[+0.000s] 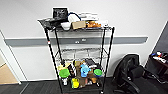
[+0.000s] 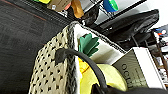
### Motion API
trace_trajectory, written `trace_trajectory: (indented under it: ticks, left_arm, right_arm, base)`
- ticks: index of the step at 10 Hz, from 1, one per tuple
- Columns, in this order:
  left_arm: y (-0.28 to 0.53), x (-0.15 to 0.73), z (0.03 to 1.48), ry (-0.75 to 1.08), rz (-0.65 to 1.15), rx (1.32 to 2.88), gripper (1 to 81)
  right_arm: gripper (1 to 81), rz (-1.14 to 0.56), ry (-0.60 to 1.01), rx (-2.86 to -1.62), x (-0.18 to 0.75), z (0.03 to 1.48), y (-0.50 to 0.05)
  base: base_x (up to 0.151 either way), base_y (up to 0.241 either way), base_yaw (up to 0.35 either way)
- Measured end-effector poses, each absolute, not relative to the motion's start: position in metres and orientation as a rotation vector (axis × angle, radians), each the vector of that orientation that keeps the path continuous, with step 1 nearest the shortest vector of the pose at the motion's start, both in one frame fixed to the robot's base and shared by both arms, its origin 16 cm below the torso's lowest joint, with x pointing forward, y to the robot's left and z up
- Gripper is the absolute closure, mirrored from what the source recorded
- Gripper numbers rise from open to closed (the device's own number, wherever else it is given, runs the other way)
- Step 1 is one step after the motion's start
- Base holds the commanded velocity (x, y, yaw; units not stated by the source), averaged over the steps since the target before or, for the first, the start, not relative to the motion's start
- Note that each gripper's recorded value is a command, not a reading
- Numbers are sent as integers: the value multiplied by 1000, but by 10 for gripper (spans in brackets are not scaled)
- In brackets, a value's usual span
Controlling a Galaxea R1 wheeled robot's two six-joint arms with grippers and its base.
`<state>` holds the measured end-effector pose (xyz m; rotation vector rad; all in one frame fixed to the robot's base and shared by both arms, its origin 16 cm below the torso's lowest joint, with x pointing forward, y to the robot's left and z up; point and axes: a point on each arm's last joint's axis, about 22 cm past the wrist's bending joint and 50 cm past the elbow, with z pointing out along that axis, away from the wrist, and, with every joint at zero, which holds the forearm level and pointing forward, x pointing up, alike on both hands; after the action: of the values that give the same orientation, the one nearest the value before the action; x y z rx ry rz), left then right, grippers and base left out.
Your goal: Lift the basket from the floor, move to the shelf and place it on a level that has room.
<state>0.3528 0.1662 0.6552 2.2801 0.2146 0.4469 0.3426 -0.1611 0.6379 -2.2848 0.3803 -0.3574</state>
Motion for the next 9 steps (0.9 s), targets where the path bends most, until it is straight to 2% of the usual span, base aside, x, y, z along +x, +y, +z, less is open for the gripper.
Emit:
trace_trajectory:
  ticks: [9]
  left_arm:
    - [164, 325, 647, 261, 453, 2262, 811]
  right_arm:
    - [811, -365, 387, -2266, 335, 643, -162]
  base:
    - [104, 0, 0]
